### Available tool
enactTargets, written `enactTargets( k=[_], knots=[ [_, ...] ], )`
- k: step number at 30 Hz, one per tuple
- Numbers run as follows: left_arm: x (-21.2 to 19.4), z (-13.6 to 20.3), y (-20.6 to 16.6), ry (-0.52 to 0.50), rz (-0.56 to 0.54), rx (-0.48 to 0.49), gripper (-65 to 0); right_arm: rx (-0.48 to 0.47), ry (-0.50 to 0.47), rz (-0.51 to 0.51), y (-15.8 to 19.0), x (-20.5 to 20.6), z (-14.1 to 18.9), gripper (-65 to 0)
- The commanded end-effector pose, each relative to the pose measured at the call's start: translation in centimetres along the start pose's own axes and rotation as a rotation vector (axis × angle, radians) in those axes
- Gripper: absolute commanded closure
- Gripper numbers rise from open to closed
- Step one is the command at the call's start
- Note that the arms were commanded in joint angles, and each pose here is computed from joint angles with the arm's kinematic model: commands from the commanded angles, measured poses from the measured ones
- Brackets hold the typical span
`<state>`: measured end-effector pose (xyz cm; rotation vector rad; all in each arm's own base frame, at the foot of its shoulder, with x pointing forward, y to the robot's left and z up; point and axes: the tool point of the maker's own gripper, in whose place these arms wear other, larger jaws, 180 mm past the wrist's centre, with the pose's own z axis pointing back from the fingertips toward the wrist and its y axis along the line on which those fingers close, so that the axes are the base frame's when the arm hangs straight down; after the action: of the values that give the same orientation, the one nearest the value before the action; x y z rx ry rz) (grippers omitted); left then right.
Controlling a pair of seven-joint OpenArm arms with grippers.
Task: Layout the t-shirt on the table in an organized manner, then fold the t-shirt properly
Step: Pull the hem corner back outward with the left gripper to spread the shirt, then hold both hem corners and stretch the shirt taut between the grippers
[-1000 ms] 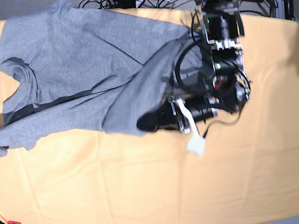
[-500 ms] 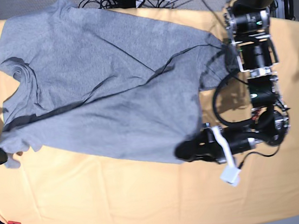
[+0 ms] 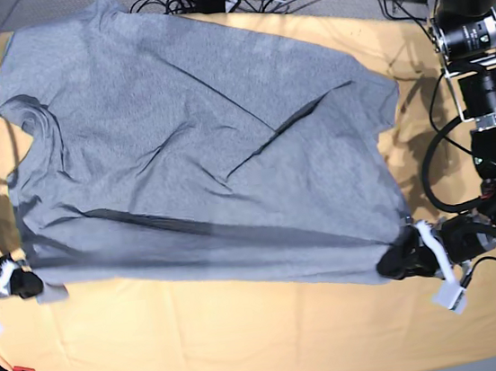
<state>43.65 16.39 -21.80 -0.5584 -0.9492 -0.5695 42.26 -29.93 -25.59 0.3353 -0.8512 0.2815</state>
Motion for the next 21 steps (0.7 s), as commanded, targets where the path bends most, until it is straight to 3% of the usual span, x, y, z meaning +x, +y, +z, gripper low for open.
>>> enactTargets(
  k=[1, 6, 15, 21],
  knots=[
    [2.4, 1.1, 0.6, -0.055, -0.045, 0.027, 0.0, -0.012, -0.08, 0.029, -0.3, 3.0, 1.1, 0.0],
    [1.9, 1.3, 1.3, -0.034, -0.043, 0.053, 0.0, -0.044, -0.163, 0.068, 0.0, 5.4, 0.2, 0.0],
    [-1.7, -0.5, 1.7, 0.058, 0.042, 0.017, 0.0, -0.074, -0.111, 0.106, 1.0, 4.4, -2.6, 0.0],
    [-5.4, -2.7, 0.6, 0.185, 0.067, -0.036, 0.0, -0.303, 0.007, 0.018, -2.3, 1.9, -3.5, 0.0]
  ],
)
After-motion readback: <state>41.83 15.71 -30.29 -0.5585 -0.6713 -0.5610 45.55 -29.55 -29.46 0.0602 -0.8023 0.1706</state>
